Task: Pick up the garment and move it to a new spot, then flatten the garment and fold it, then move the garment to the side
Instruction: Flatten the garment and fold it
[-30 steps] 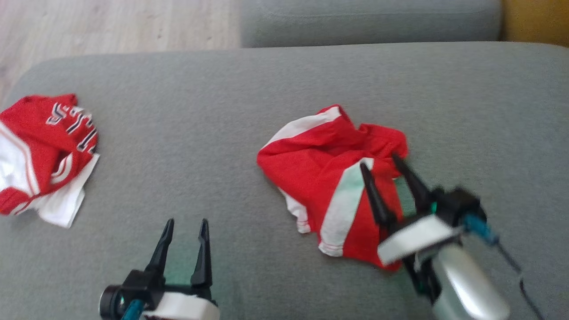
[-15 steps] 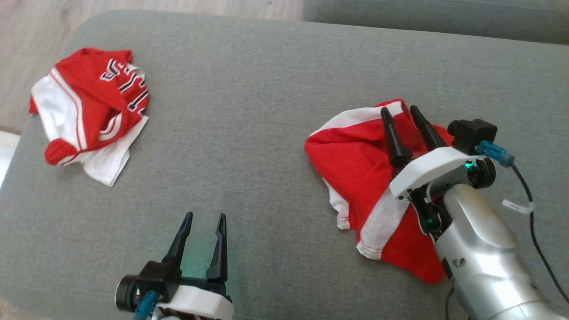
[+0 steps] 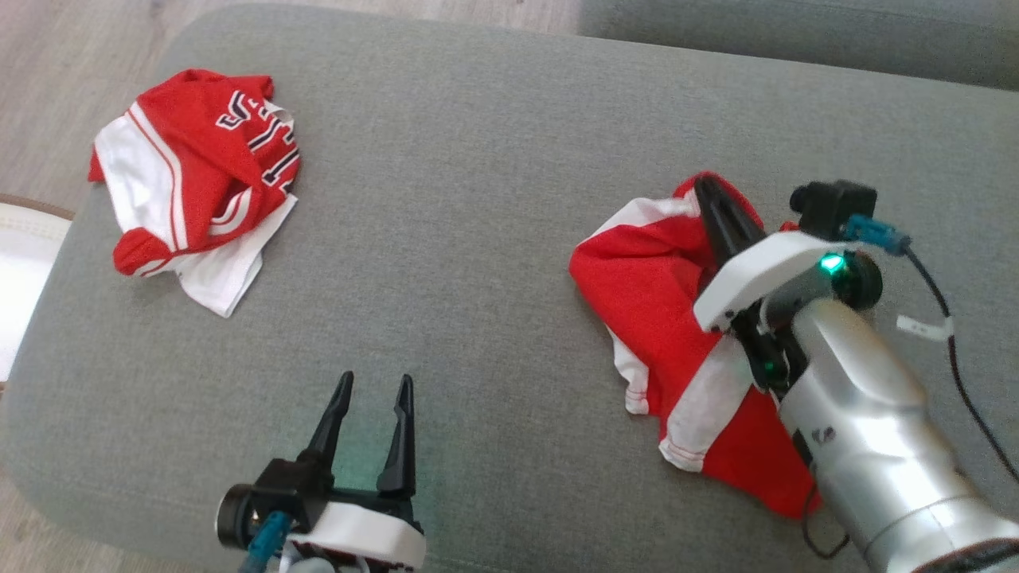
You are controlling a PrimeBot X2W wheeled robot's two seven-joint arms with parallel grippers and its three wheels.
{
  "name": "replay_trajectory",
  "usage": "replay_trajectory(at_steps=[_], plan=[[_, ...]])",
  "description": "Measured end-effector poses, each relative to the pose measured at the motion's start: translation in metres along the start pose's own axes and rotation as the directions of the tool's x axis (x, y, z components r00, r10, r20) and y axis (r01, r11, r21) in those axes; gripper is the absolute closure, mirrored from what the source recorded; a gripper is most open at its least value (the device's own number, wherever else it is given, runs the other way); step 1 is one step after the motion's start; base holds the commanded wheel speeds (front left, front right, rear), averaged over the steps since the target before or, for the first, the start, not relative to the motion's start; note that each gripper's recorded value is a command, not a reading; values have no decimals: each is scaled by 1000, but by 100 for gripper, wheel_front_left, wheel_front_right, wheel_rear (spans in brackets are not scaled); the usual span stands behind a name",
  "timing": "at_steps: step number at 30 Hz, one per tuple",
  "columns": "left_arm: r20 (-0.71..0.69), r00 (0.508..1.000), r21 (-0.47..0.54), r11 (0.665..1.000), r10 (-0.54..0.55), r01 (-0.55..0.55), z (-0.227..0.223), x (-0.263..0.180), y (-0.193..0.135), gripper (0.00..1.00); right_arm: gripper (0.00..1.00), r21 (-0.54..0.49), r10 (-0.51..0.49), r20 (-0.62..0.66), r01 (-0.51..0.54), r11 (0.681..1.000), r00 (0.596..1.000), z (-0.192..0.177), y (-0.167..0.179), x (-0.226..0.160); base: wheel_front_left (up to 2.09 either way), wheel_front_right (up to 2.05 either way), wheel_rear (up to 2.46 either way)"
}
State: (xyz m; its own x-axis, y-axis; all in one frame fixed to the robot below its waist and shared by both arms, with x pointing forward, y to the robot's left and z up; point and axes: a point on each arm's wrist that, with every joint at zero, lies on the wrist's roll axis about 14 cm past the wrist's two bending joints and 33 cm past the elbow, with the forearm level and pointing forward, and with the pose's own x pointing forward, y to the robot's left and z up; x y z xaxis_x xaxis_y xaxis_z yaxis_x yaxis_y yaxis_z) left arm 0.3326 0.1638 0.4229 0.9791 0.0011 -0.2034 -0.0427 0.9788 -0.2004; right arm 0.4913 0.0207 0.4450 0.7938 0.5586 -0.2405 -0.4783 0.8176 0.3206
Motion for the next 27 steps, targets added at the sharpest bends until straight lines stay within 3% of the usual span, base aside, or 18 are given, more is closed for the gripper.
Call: replay_trajectory(at_steps=[4,6,7,12,15,17,19,23,27], plan=[[5,1000,-17,1000,20,-19,1,-4,4,0,100,-40,66,135,-61,997,989,45,22,12,0,0,0],[6,1000,-17,1000,25,-25,1,-6,6,0,100,-53,120,249,-110,992,961,86,41,16,0,0,0],[6,1000,-17,1000,25,-25,1,-6,6,0,100,-53,120,249,-110,992,961,86,41,16,0,0,0],[14,999,-22,999,45,-45,1,-15,11,0,100,-116,267,511,-242,963,817,200,100,0,0,0,0],[17,998,-28,998,53,-52,1,-20,14,0,100,-128,304,591,-285,950,748,232,119,-21,0,0,0],[19,999,-29,999,42,-42,1,-20,10,0,100,-109,288,607,-281,953,740,233,113,-31,0,0,0],[20,999,-29,999,29,-28,1,-20,7,0,100,-67,238,593,-247,967,770,216,92,-37,0,0,0],[18,1000,-22,1000,-5,6,0,-17,-3,0,100,60,35,492,-74,995,870,145,11,-57,0,0,0],[13,999,-18,999,-45,45,-1,-12,-14,0,100,175,-197,326,146,974,924,61,-68,-96,0,0,0]])
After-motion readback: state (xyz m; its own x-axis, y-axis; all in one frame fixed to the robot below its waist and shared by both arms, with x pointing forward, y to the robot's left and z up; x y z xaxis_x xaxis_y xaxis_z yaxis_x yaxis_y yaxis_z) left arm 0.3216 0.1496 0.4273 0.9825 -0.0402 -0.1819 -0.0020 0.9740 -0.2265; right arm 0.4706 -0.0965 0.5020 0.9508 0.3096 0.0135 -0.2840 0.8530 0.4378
